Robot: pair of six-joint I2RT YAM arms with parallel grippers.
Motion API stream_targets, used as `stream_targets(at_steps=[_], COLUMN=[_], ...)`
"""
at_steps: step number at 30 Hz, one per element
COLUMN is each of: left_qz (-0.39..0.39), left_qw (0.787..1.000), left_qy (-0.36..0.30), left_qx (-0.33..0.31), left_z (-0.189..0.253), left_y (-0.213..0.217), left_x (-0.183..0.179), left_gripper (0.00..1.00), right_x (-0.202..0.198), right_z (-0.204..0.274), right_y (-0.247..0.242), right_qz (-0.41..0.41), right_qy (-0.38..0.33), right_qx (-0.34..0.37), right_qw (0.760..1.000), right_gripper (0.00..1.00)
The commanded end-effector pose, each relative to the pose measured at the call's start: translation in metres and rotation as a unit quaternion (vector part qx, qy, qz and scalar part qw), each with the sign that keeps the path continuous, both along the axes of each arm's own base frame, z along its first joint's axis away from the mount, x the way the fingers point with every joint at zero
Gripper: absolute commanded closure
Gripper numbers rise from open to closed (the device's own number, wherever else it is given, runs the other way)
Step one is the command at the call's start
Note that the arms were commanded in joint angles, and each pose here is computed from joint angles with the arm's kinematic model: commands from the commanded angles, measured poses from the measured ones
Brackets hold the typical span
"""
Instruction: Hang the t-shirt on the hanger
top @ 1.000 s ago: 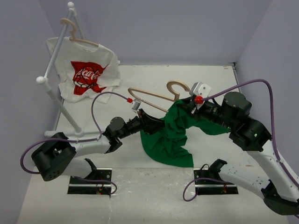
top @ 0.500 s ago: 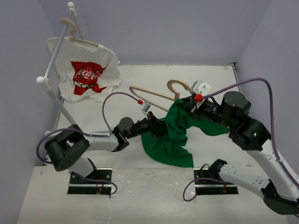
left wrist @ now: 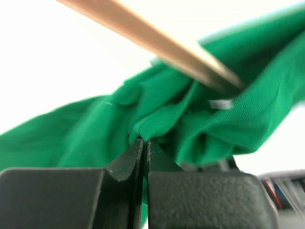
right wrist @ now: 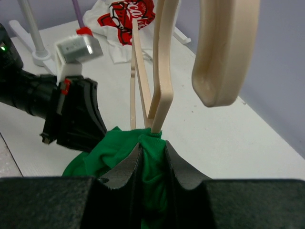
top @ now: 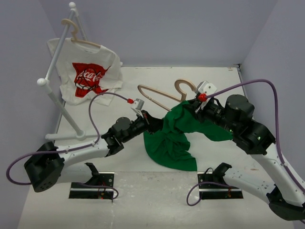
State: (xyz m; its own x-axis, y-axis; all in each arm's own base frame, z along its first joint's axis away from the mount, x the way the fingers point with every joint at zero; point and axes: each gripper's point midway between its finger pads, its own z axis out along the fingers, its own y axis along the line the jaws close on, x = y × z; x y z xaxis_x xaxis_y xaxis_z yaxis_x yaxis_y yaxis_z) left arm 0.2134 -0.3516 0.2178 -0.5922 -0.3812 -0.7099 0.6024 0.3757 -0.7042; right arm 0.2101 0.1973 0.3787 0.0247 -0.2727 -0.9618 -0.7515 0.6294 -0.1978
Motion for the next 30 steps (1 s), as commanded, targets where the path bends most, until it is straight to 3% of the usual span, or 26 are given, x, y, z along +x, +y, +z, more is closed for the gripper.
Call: stream_targets(at_steps=[1, 9, 16, 23, 30], left_qz=[0.168, 0.241, 0.280, 0.280, 0.303], left_qw=[0.983, 0.963, 0.953, 0.953, 0.938], left_qy=[0.029, 0.057, 0.016, -0.025, -0.054], left_qx=[0.073, 0.104, 0.117, 0.112, 0.157], left_z=[-0.009, -0.002, 0.071, 0.140, 0.169], left_y=[0.067, 0.136, 0.172, 0.175, 0.187], left_x=[0.048, 0.085, 0.108, 0.105, 0.115], left_gripper=[1.00, 1.00, 1.00, 1.00, 1.00], right_x=[-0.003, -0.035, -0.053, -0.034, -0.024], right_z=[0.002, 0.020, 0.025, 0.027, 0.036], right_y=[-0.016, -0.018, -0.021, -0.032, -0.041], right_qz=[-0.037, 0.019, 0.052, -0.006, -0.037], right_qy=[0.001, -0.023, -0.015, -0.010, -0.011], right_qx=[0.030, 0.059, 0.029, 0.014, -0.014], right_qw=[0.999, 0.998, 0.998, 1.000, 0.999], right_gripper=[1.00, 1.00, 1.00, 1.00, 1.00])
